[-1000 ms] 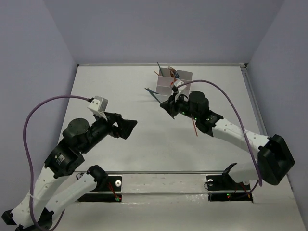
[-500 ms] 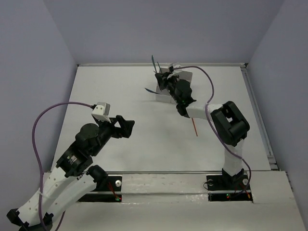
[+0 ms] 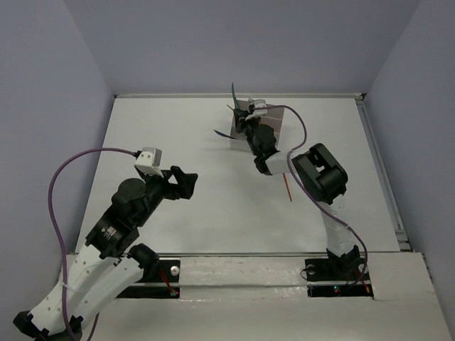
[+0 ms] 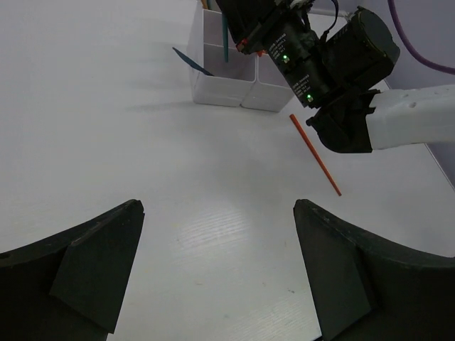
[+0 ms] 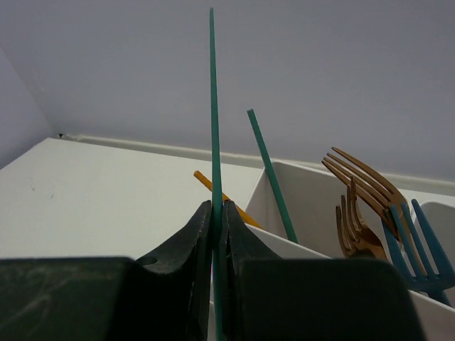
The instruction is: Sort the eating utensils into containers
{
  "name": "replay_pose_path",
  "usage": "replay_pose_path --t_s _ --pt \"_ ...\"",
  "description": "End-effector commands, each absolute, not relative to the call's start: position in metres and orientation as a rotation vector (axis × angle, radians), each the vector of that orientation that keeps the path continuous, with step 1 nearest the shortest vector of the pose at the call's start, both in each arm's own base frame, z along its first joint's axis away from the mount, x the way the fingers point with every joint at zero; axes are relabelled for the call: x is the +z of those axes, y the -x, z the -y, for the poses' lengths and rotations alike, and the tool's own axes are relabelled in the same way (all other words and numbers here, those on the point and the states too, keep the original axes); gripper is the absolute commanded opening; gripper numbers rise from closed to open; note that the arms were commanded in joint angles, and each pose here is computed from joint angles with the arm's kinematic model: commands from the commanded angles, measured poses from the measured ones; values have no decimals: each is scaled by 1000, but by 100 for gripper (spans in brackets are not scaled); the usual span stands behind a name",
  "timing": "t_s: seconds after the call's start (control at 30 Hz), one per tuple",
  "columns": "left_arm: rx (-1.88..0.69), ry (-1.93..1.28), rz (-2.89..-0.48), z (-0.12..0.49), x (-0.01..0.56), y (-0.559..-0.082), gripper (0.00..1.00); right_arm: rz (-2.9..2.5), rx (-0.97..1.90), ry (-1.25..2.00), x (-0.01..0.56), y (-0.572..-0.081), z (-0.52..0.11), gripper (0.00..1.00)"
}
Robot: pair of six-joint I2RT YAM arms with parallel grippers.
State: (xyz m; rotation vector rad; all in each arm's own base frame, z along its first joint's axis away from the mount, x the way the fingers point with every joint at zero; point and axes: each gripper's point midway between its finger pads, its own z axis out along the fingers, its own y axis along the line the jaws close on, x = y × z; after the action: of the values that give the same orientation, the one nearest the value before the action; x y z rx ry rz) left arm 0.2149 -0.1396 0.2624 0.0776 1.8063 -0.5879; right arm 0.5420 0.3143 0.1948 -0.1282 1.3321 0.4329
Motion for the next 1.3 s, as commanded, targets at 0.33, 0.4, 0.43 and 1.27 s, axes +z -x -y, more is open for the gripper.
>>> replay_pose_path --t_s 0.33,0.4,0.43,1.27 --pt "-594 -83 -1766 140 270 -228 99 -1201 372 -2 199 -547 -290 7" --pt "-590 -77 -1765 139 270 -229 99 -1204 366 -9 194 -546 -288 7" --pt "-589 -76 -1765 138 270 -229 99 -1201 368 -9 193 -545 -288 7" --pt "-594 -76 -1774 138 267 -233 99 -1201 509 12 252 -474 -265 48"
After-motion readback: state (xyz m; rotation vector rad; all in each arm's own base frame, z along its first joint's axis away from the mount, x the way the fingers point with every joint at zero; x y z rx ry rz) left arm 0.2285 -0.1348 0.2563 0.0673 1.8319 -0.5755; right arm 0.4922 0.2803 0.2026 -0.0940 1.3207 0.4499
